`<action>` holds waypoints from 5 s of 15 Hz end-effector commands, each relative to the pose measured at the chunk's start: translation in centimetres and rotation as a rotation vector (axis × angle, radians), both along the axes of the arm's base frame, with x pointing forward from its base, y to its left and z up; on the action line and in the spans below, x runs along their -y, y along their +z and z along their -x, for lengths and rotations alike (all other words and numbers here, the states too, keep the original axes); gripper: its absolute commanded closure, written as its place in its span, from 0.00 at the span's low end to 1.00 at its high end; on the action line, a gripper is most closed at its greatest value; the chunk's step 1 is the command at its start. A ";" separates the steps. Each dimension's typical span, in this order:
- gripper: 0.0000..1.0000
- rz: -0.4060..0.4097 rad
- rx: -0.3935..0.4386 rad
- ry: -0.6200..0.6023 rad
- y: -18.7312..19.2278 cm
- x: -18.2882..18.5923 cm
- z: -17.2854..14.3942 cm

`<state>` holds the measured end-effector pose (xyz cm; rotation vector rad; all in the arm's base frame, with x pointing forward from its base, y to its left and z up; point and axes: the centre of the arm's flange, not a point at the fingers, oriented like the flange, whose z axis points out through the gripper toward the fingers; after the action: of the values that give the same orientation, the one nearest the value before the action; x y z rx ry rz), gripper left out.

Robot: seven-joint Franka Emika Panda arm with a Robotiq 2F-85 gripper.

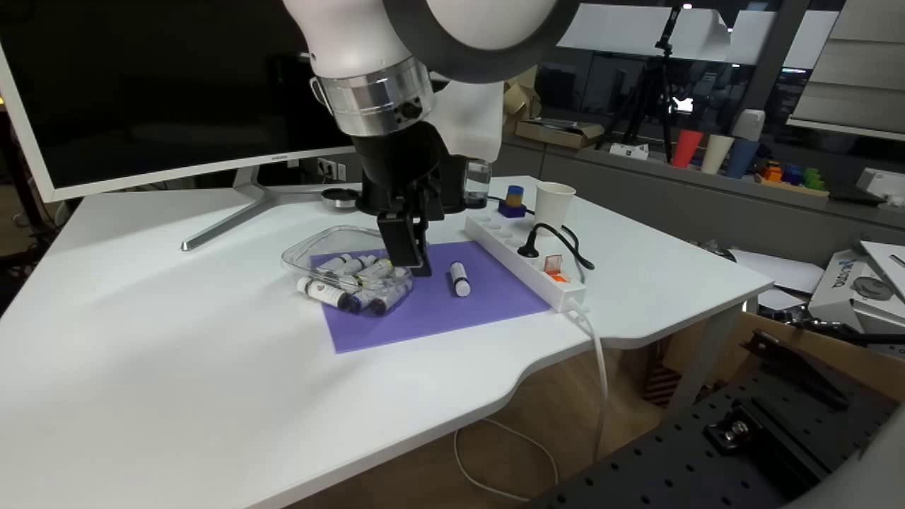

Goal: Open the plastic container on the table

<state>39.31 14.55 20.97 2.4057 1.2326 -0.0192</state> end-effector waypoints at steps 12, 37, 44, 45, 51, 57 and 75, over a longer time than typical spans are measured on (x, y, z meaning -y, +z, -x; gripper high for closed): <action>0.00 0.052 0.046 0.072 -4.5 -1.5 -1.9; 0.00 0.069 0.184 0.113 -3.9 -2.2 -4.9; 0.00 0.116 0.294 0.095 -0.6 -0.7 -7.8; 0.00 0.124 0.312 0.087 0.2 -0.4 -8.2; 0.00 0.184 0.422 0.024 5.5 2.1 -10.6; 0.00 0.227 0.510 -0.040 10.7 4.1 -11.4; 0.00 -0.172 0.063 -0.240 18.0 5.2 -6.9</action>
<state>48.17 9.59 36.12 2.6456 0.9387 0.1133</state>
